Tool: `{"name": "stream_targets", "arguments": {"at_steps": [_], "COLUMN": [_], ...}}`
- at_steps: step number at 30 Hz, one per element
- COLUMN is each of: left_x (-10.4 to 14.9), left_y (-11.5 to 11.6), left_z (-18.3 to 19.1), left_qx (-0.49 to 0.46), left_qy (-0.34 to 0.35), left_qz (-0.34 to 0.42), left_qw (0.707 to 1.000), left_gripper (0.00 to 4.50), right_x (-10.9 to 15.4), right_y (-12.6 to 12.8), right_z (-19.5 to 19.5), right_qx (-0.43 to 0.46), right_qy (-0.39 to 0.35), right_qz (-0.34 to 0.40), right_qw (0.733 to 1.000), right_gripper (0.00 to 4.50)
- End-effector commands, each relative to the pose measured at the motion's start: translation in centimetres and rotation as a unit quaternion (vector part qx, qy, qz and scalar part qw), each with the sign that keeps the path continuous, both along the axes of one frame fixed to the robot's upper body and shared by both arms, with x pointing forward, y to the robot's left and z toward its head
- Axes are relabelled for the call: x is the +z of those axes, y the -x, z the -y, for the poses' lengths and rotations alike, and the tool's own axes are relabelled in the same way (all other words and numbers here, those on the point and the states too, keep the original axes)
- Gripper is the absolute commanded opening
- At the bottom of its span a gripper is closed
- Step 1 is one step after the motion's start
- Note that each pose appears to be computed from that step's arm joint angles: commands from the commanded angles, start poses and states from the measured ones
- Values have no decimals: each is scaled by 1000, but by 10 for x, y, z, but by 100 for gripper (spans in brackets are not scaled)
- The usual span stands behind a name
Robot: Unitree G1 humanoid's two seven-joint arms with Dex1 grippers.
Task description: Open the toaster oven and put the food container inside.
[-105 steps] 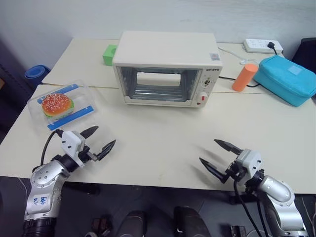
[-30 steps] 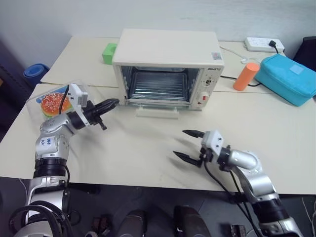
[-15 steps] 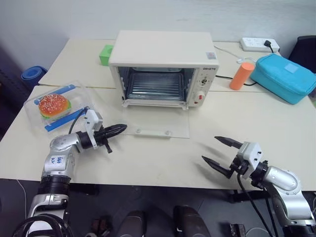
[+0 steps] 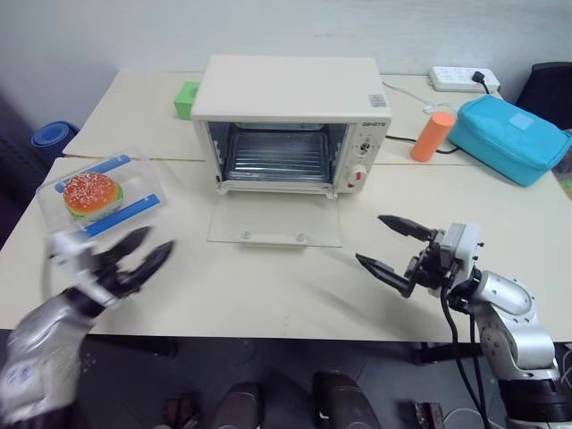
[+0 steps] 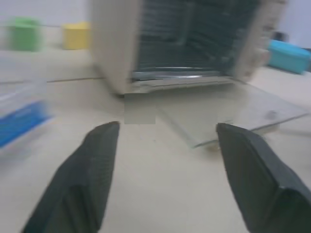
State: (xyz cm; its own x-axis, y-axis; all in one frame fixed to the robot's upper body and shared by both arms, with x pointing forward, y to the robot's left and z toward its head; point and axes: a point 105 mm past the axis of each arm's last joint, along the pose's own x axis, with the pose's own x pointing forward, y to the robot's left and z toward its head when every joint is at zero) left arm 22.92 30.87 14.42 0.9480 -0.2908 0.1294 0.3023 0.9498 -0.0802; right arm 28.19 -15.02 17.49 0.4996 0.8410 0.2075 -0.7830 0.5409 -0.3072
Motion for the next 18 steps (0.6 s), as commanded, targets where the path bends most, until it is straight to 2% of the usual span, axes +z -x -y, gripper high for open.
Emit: {"name": "stream_targets", "arguments": {"at_steps": [1, 4, 8, 12, 15, 17, 18], "left_x": [2, -4, -1, 5, 34, 42, 35], "left_y": [38, 66, 66, 45, 14, -6, -13], "left_z": [-45, -79, -87, -102, -101, -106, -112], "left_qx": [125, 217, 243, 286, 262, 261, 273], "left_qy": [17, 53, 80, 126, 153, 165, 167], "left_qz": [14, 18, 29, -3, 6, -32, -88], "left_qw": [992, 975, 966, 950, 953, 951, 943], "left_gripper": [449, 449, 449, 449, 449, 449, 449], "right_x": [10, 12, 15, 17, 24, 30, 33], "right_y": [3, 4, 4, 7, 10, 11, 12], "right_z": [-17, -27, -33, -35, -35, -37, -39], "right_qx": [29, 43, 52, 57, 70, 66, 66], "right_qy": [-5, -5, -9, -9, -31, -43, -49], "right_qz": [41, 56, 64, 71, 64, 73, 77], "right_qw": [999, 998, 997, 996, 995, 994, 994], "right_gripper": [450, 450, 450, 450, 450, 450, 450]}}
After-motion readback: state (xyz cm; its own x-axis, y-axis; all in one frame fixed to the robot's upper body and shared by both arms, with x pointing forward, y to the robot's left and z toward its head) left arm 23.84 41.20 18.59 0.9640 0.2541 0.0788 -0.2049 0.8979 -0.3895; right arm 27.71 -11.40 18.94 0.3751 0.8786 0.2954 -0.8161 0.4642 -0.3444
